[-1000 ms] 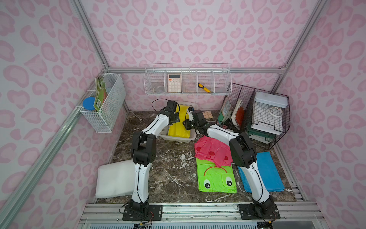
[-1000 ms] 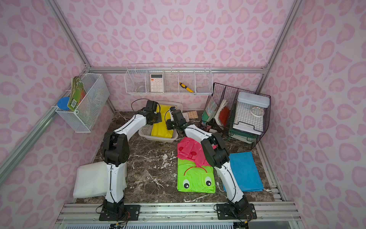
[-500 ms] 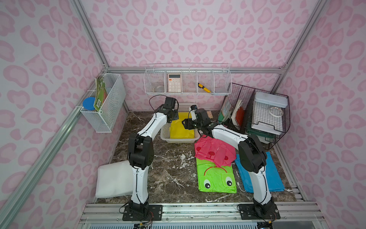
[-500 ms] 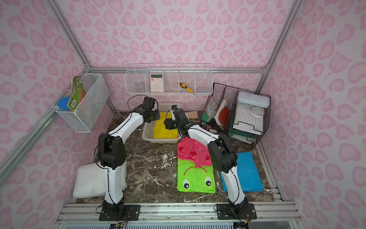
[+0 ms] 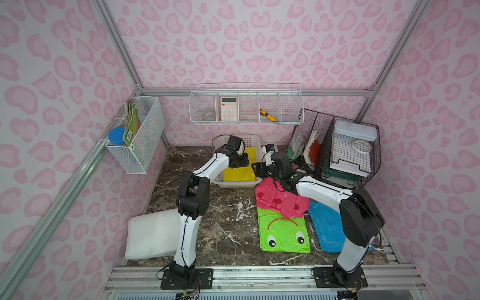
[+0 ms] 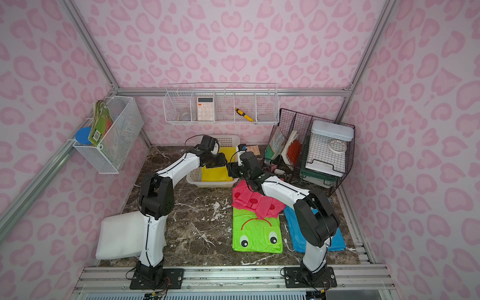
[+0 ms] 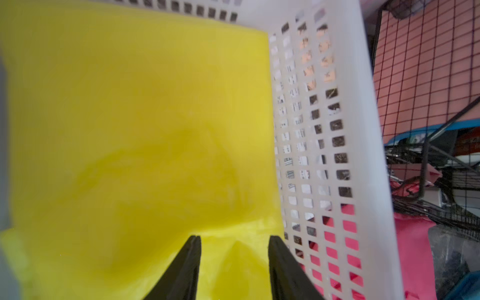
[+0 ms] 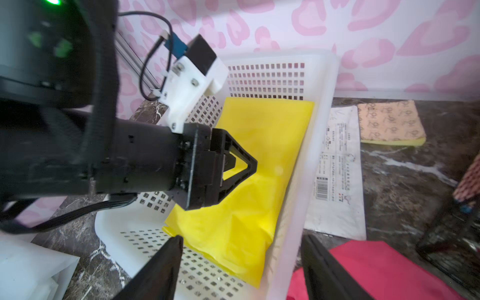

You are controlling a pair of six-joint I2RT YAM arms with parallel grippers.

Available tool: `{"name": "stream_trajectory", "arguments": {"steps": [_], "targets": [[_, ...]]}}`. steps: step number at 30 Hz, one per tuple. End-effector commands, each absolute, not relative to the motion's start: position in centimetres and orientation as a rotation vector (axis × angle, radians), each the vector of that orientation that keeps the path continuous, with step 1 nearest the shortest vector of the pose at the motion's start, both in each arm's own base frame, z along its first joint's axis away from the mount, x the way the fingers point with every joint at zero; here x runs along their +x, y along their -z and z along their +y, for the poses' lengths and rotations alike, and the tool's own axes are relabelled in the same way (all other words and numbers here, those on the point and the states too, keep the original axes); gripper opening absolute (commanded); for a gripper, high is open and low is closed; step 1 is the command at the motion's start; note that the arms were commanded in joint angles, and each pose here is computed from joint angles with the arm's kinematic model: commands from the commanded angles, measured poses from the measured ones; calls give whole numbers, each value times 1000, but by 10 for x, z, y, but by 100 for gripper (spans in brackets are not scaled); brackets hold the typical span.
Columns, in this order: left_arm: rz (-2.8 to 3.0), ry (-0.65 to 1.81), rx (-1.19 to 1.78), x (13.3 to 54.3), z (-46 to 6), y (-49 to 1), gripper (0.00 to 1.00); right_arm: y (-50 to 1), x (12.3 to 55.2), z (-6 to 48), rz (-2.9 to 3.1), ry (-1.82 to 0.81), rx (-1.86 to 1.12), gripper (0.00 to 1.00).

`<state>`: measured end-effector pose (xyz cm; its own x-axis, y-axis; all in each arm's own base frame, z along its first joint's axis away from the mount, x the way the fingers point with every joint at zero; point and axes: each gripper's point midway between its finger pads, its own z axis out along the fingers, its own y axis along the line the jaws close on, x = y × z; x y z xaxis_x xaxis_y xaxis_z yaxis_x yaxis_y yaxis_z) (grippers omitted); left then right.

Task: Put the folded raincoat in the basket
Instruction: Place the raincoat in the basket.

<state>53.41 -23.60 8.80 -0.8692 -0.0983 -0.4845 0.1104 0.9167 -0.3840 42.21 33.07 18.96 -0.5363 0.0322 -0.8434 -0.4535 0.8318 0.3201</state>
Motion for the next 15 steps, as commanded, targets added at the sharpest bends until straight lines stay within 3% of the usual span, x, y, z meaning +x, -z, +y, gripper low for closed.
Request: {"name": "stream_trajectory", "arguments": {"steps": [1,8,15], "targets": [[2604,572,-15,532,-237,-71,48,-200,418,326,2010,-653,-293,74],[2719,413,-102,526,-204,-30,48,-201,405,312,2012,-640,-284,75],[2623,499,21,519,-232,-105,53,-213,395,305,1998,-644,-283,75]]}}
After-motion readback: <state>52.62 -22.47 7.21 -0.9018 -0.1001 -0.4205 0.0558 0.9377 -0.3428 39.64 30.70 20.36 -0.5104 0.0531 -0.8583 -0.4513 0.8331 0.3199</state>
